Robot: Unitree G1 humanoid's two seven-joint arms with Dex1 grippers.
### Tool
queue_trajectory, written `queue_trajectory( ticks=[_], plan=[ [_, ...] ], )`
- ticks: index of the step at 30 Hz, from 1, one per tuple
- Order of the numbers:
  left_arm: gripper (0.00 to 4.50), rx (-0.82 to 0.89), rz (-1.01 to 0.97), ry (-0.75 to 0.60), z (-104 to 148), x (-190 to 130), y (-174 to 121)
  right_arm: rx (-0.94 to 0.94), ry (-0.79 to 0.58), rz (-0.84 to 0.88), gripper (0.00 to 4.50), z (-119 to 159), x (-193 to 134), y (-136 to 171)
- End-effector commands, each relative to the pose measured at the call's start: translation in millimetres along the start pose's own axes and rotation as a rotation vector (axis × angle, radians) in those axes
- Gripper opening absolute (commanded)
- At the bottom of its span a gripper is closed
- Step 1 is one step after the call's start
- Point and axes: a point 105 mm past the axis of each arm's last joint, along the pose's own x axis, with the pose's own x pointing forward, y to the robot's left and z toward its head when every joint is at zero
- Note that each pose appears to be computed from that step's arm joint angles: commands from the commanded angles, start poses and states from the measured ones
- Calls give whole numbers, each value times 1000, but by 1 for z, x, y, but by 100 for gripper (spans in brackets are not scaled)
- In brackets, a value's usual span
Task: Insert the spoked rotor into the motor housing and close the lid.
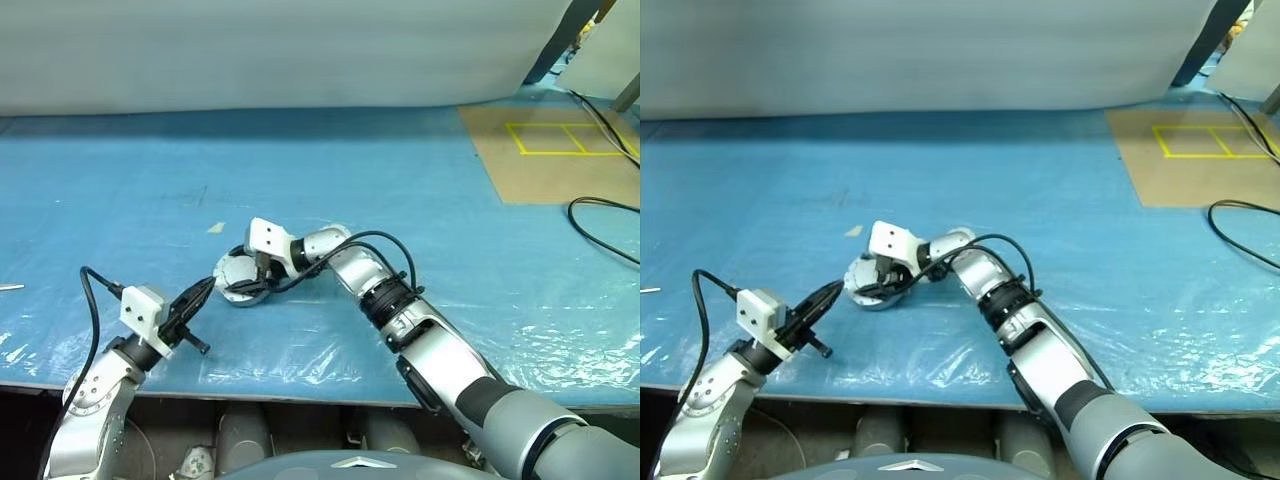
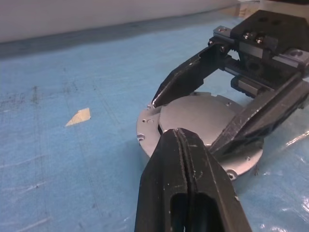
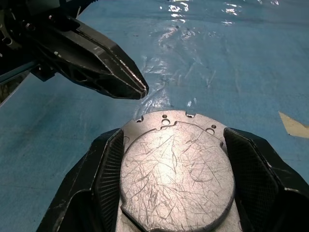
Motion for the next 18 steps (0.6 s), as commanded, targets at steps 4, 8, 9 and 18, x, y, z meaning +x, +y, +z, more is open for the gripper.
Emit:
queue_trajectory(
  ticks=[4, 8, 9, 18],
  plan=[
    [0, 17, 1, -23, 8, 9, 0, 32, 78, -13, 293, -22, 0, 5],
    [0, 25, 11, -24, 11, 12, 1, 52, 71, -27, 293, -21, 1, 3],
    [0, 24, 7, -29, 12, 14, 0, 49, 76, -28, 293, -22, 1, 3],
    [0, 22, -11, -39, 16, 26, -2, 34, 56, -114, 293, -20, -1, -9]
  ],
)
